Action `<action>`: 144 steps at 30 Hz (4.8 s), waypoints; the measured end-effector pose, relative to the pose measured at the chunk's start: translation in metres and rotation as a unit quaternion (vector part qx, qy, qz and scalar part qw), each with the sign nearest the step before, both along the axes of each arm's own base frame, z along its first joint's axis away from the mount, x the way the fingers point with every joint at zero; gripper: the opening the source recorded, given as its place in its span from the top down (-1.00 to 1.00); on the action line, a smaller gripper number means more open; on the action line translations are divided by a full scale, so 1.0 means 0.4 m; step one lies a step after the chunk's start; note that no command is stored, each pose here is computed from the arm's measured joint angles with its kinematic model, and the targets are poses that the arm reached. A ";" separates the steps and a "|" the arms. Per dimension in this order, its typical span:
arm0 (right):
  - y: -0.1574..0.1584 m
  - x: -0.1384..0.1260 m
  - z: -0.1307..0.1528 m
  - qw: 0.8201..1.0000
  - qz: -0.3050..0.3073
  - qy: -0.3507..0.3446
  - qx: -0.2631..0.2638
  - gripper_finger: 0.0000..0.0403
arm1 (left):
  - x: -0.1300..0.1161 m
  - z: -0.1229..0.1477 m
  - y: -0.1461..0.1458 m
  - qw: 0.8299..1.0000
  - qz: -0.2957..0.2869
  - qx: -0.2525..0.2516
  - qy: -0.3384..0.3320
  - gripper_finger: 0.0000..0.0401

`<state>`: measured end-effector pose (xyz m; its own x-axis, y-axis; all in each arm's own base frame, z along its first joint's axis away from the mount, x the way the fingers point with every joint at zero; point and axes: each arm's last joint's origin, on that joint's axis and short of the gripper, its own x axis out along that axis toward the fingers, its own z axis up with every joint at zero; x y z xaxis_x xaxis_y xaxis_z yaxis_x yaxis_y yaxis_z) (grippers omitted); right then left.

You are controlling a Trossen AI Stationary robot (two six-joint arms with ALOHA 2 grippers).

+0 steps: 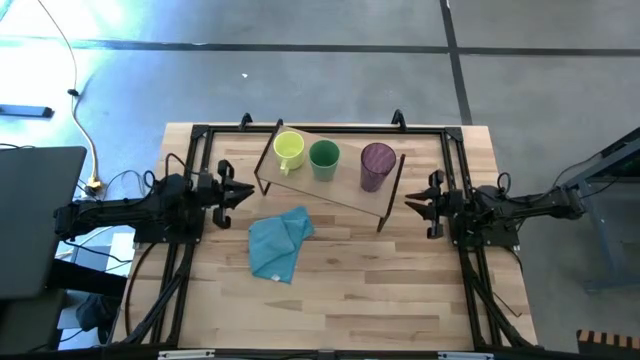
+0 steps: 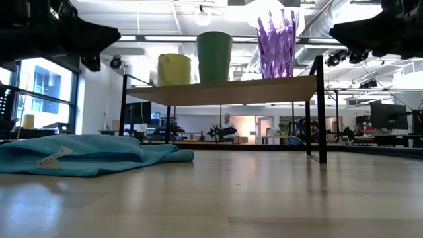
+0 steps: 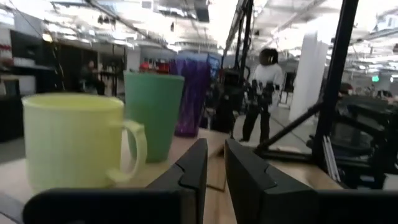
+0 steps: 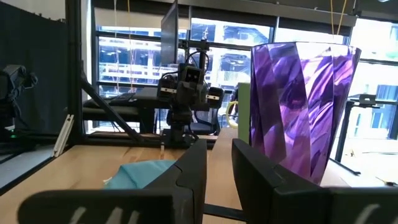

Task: Stack small to large cups/mugs on shelf
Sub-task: Return to Home Position

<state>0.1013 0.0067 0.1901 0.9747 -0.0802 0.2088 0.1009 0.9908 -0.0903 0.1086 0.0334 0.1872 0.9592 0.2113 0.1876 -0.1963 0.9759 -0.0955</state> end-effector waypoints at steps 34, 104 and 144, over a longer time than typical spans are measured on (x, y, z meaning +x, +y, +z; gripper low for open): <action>0.000 0.001 -0.006 1.000 0.004 0.011 0.014 0.67 | -0.013 0.042 -0.081 0.995 -0.029 0.051 -0.083 0.77; 0.001 -0.001 0.001 0.999 0.015 -0.006 0.036 0.67 | -0.056 0.030 -0.029 0.982 -0.157 0.085 -0.060 0.77; 0.005 0.003 -0.029 0.997 0.038 0.058 0.030 0.67 | -0.029 -0.027 -0.077 0.991 -0.044 0.116 0.058 0.77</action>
